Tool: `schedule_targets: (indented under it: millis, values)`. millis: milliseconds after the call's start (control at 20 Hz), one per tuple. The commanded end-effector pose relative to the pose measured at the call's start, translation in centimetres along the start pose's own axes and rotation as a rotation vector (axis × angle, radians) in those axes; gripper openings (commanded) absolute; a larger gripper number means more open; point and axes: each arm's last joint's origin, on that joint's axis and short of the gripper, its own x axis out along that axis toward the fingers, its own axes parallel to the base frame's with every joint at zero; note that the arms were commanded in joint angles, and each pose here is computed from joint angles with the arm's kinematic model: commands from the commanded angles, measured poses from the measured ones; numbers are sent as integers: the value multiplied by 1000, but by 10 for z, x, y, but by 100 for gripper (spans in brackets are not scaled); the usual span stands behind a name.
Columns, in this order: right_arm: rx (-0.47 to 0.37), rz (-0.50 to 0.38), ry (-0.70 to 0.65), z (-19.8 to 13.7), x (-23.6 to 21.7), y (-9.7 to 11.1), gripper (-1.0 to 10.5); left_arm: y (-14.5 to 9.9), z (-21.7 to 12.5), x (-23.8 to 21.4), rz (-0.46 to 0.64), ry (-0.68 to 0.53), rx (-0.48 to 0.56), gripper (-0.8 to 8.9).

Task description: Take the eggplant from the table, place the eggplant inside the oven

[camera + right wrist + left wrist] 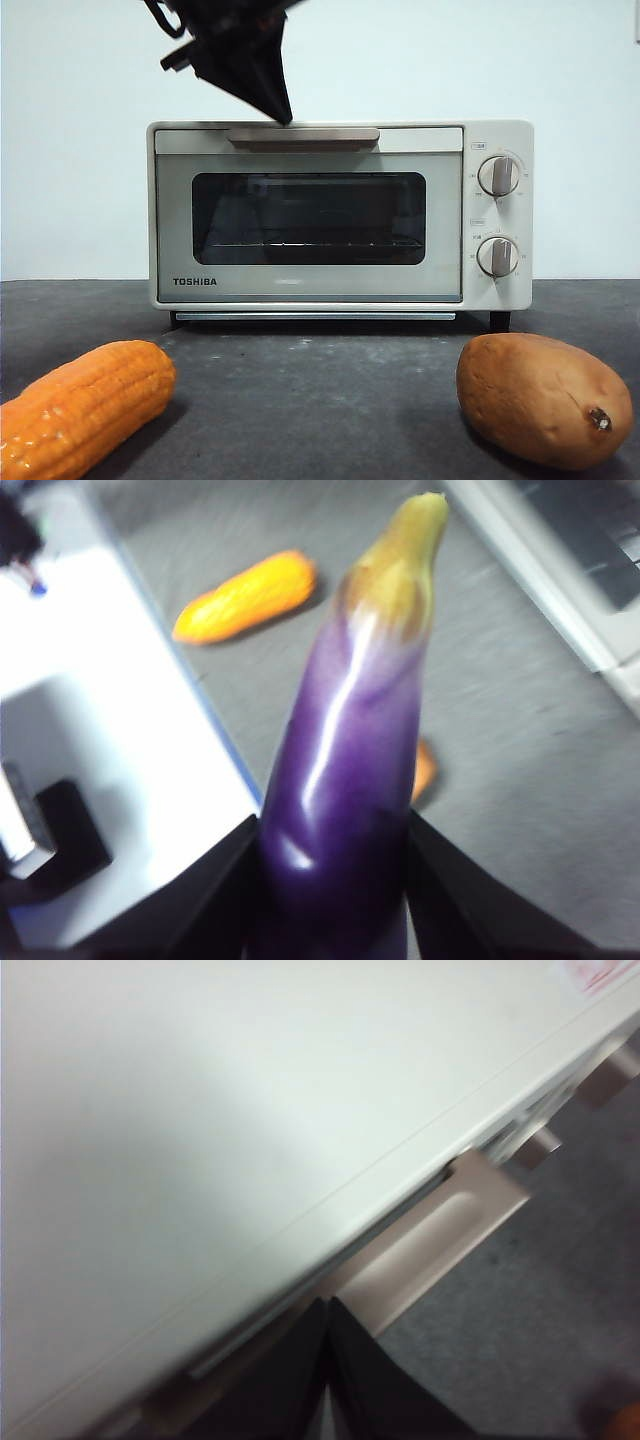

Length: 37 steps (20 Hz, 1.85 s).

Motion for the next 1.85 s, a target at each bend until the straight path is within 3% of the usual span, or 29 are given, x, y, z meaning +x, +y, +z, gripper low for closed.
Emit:
schedule_targets:
  millis: [50, 550, 750, 1000, 1350, 1500, 1650, 1850]
  values:
    - [26, 2, -3, -10, -15, 1, 137, -2, 3, 12, 5, 18, 44, 4]
    - [46, -97, -77, -21, -30, -2, 137, -37, -19, 6, -77, 254, 83, 4]
    - [42, -97, -79, -17, -27, -2, 137, -53, -22, -14, -102, 289, 76, 4]
    - [39, -97, -70, -10, -20, -2, 137, -57, -21, -44, -106, 225, 64, 4]
    - [34, -95, -111, 12, -4, -1, 137, -36, -62, -81, 0, 5, -62, 4]
    - [-35, -101, -30, 26, 19, -2, 137, -18, -93, -90, 61, -64, -160, 4]
    - [-109, -101, 35, 44, 49, -2, 137, -1, -122, -94, 108, -55, -240, 4]
    - [-238, -161, 122, 70, 105, -5, 137, 16, -152, -86, 22, -60, -348, 4]
